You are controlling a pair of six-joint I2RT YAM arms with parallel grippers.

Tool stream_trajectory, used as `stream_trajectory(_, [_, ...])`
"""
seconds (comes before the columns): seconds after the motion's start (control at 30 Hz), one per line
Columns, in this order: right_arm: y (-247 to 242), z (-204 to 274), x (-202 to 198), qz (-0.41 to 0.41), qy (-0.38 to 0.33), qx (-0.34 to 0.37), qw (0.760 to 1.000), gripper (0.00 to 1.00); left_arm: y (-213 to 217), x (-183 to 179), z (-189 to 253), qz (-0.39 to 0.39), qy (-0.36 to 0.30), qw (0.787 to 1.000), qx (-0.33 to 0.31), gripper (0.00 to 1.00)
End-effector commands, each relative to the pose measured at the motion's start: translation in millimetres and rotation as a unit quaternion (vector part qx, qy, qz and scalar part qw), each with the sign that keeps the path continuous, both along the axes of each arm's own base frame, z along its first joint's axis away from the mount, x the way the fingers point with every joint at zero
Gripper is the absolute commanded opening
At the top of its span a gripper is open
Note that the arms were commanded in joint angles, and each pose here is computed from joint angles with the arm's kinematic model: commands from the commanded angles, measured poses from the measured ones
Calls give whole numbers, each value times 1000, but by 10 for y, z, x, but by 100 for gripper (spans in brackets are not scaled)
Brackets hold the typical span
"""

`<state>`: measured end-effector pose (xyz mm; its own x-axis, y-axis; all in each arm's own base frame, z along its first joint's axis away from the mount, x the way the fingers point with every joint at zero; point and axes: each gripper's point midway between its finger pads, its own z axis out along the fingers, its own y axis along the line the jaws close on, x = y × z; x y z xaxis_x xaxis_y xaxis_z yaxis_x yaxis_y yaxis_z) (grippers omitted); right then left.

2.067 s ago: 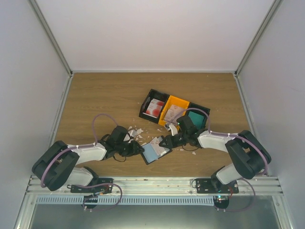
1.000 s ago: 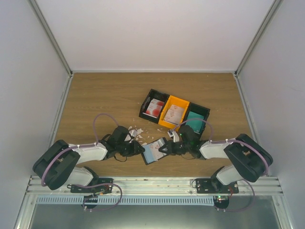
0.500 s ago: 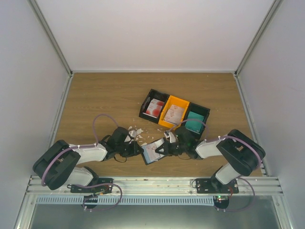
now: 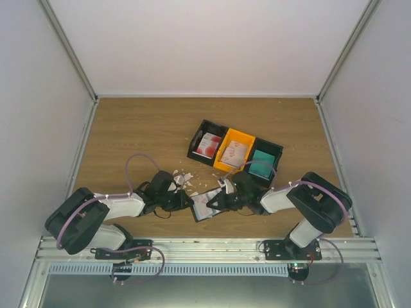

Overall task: Put the credit cards into the card holder
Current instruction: Insert the credit card into the card holder.

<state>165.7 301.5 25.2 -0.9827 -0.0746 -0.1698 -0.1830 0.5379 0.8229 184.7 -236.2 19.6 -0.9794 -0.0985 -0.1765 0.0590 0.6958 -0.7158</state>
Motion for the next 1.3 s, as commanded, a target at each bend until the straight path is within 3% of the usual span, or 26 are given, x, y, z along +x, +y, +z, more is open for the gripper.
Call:
stream_trajectory(0.0, [-26, -127, -114, 7, 10, -30, 999, 6, 33, -185, -170, -19, 23, 999, 19, 11])
stream_trajectory(0.17, [-66, 11, -46, -3, -25, -37, 999, 15, 20, -165, -119, -22, 15, 999, 17, 14])
stream_trajectory(0.3, [-128, 44, -10, -7, -54, -73, 996, 38, -12, -121, -21, -38, -6, 999, 24, 22])
stream_trajectory(0.47, [-177, 104, 42, -13, -82, -105, 991, 44, -20, -101, 103, -50, -26, 998, 30, 29])
stream_trajectory(0.7, [-197, 119, 84, 7, -128, -163, 978, 41, 10, -129, 205, -45, -36, 998, 21, 28])
stream_trajectory(0.97, [-135, -77, 23, 46, -140, -232, 962, 24, -120, -188, 363, -52, -40, 997, -47, 24])
stream_trajectory(1.07, [-216, -188, 50, 34, -133, -274, 952, 19, -137, -212, 351, -56, -38, 996, -55, 25])
stream_trajectory(1.27, [-249, -237, 41, 30, -127, -288, 949, 12, -132, -225, 308, -57, -33, 996, -52, 26])
